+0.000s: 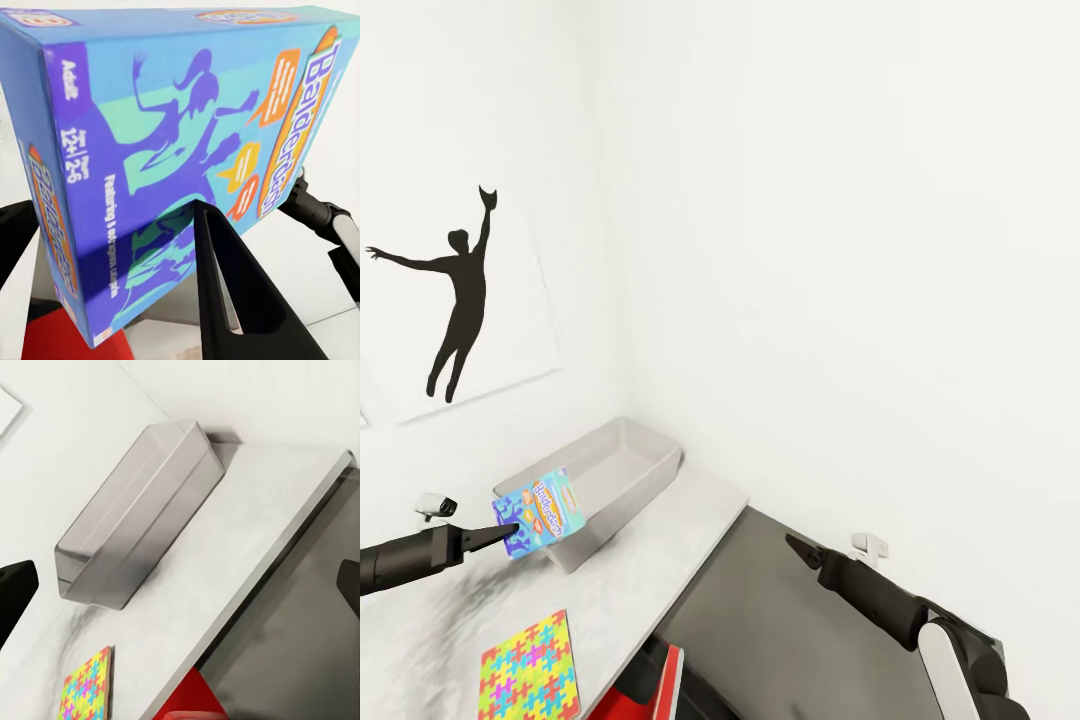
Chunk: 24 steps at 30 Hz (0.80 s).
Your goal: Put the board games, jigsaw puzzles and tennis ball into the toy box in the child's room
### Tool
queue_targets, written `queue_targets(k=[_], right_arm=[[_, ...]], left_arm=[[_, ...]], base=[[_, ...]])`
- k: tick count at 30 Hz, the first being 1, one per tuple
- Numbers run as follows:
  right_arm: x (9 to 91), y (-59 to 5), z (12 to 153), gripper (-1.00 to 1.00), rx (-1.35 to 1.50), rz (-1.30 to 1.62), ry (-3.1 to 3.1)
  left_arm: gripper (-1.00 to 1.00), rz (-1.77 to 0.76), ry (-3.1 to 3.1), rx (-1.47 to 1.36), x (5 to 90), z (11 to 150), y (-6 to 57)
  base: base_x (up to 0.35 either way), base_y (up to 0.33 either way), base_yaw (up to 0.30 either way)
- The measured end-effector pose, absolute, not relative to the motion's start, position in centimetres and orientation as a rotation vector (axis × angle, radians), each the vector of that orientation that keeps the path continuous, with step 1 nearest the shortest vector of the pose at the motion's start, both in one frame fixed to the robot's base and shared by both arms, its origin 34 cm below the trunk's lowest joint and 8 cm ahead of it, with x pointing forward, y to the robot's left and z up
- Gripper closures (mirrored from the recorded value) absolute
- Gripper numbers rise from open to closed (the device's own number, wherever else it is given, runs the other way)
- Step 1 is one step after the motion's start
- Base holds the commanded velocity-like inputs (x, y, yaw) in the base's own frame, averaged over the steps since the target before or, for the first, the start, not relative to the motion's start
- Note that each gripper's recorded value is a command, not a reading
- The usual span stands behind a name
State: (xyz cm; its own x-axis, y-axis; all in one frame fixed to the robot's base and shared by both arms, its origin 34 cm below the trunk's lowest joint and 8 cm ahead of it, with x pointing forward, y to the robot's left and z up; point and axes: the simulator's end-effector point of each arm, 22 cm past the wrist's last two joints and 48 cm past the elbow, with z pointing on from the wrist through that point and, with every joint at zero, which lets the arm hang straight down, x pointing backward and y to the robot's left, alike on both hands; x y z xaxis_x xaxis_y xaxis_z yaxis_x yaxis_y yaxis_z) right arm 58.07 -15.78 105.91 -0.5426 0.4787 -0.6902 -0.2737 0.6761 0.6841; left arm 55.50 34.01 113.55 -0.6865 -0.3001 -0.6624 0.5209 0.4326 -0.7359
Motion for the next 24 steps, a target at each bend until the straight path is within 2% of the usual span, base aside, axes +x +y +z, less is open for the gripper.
queue_targets(k=[8,16,24], right_arm=[[58.1,-15.7,105.9,-1.0,0.162,0.975,1.916],[58.1,-15.8,105.4,-1.0,0.164,0.973,1.925],[58.2,-15.8,104.8,-1.0,0.17,0.974,1.938]], left_arm=[[1.0,-1.362,1.924,0.148,56.1,114.1,34.2],[1.0,-1.137,1.983,0.04,63.6,116.6,36.4],[1.0,-1.074,2.02,-0.104,70.2,116.7,36.6]], base=[[0.0,0.0,0.0],[0.0,0.0,0.0],[0.0,0.0,0.0]])
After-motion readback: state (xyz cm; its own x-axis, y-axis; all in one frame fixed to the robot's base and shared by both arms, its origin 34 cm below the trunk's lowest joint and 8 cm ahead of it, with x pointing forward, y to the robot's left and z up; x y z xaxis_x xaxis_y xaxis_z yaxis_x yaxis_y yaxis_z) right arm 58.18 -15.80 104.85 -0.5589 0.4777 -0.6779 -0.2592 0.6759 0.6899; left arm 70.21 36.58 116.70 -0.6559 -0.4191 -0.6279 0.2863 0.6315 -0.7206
